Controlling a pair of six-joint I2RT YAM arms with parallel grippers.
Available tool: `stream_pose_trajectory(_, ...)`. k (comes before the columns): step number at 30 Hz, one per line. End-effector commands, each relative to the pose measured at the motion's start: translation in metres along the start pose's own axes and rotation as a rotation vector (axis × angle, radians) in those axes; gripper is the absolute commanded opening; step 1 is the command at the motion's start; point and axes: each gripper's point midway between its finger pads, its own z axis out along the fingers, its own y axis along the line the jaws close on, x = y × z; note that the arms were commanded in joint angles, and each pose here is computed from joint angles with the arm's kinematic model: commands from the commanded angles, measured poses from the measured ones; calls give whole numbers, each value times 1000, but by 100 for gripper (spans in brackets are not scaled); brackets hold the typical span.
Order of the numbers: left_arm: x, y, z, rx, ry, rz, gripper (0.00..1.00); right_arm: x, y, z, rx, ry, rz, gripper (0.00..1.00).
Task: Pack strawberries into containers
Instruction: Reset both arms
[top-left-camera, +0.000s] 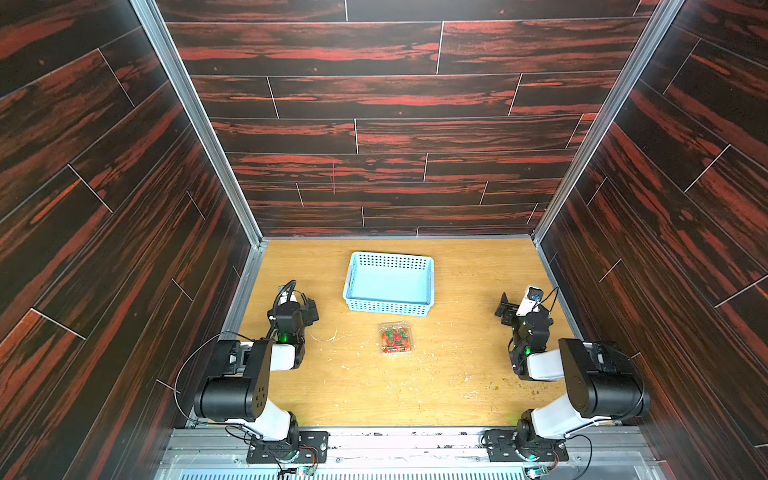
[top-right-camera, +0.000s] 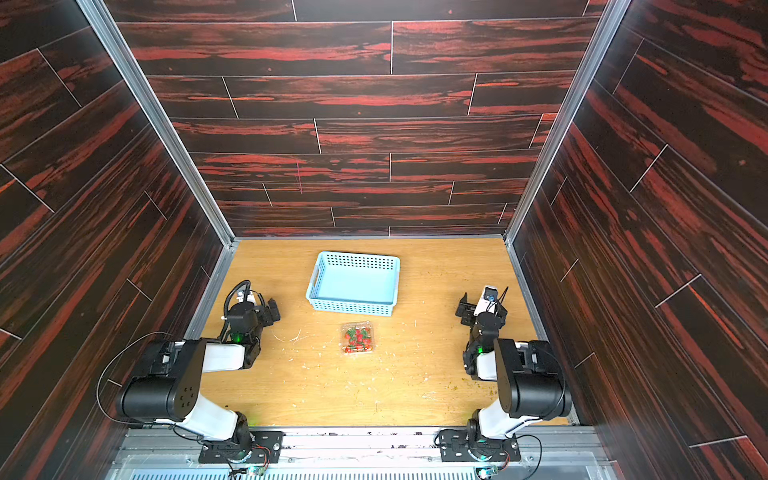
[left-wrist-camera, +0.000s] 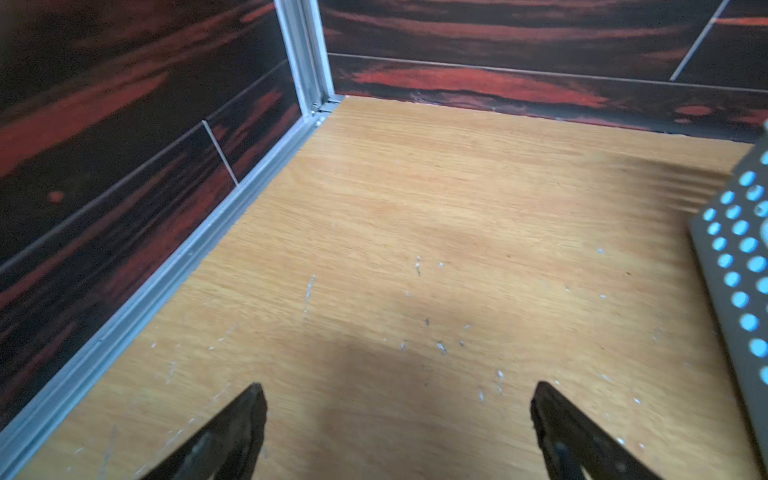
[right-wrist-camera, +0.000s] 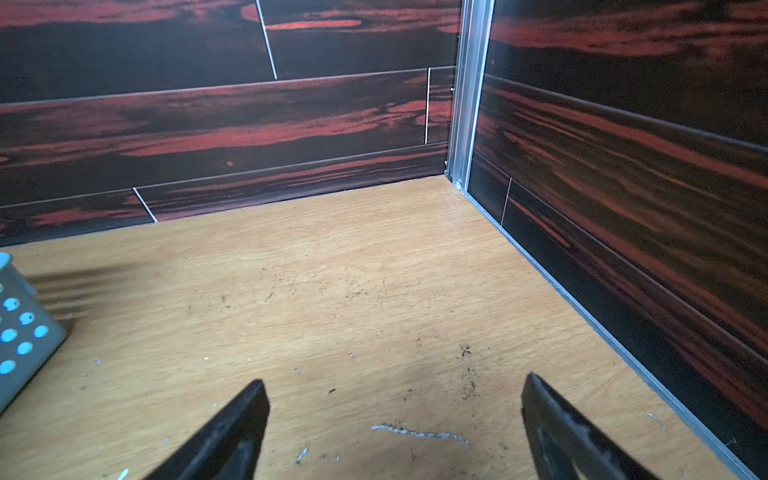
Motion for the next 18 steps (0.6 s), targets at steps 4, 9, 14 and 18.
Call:
stream_pose_trajectory(4,-15,-4,-2,26,-31,8,100,-1,23,-6,-146,-22,-43,96)
stream_pose_trajectory(9,-15,-4,-2,26,-30,8,100,1,31,-6,-210,-1,-49,97)
stream_pose_trajectory(14,-15,-4,-1,26,-29,7,100,2,37,-5,-253,9,-62,97)
stream_pose_trajectory(18,-15,-4,-2,26,-29,8,100,1,21,2,-165,17,-16,97)
